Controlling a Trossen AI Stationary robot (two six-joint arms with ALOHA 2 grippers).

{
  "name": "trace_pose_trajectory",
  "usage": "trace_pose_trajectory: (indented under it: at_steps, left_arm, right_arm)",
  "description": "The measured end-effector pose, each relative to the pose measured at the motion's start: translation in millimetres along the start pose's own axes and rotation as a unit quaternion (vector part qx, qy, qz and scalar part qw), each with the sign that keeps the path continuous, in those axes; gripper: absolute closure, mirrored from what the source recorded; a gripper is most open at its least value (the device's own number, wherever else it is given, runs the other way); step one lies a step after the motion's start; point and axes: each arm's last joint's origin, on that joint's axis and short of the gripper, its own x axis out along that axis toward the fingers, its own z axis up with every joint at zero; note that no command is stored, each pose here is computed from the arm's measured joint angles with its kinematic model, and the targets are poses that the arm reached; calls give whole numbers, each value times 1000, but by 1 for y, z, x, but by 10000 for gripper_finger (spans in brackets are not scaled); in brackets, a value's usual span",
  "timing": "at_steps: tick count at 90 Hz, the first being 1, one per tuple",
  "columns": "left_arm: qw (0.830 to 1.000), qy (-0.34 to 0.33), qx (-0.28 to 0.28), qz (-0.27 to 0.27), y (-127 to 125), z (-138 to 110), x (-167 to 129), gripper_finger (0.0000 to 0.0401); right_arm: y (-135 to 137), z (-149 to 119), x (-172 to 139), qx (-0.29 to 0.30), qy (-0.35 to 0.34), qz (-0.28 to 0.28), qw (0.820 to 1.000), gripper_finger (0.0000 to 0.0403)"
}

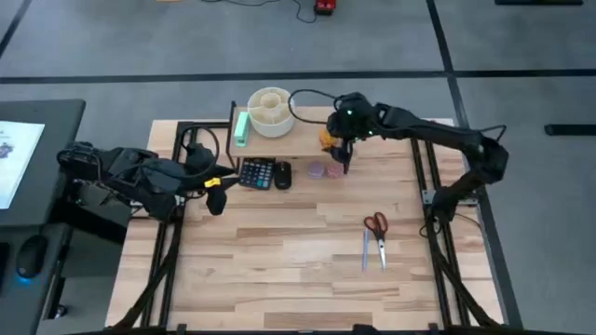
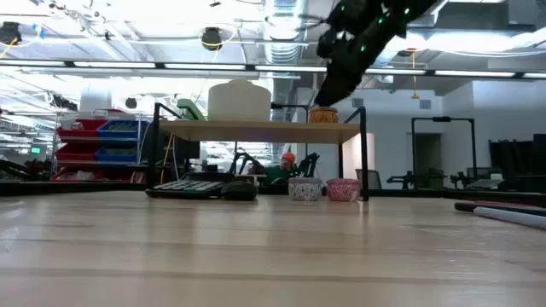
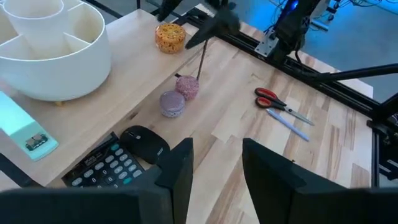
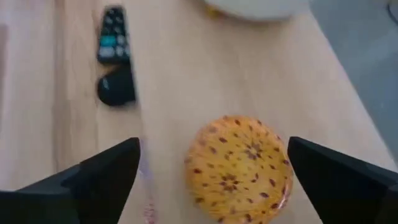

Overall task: Stock shelves
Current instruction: Remove the orange scented candle from the shelf

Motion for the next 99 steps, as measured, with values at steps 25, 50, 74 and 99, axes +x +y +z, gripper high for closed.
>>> trace_pose_trajectory:
  at_steps: [25,50,74,99]
  left_arm:
    - [1000,1,0,-2,0,0,0,285]
    - [1000,3,0,-5,0,0,0,285]
    - [1000,9,1,-13,-1,-1,0,285]
    - [1000,10,1,-14,-1,-1,0,285]
  right_arm:
    - [-6,-4,9,7,16,-13,1000,5]
    - [-12,-9,15,51,29,-12,998,45]
    - [-4,-9,30,46,39,12,998,110]
    - [2,6,16,35,32,-5,999,122]
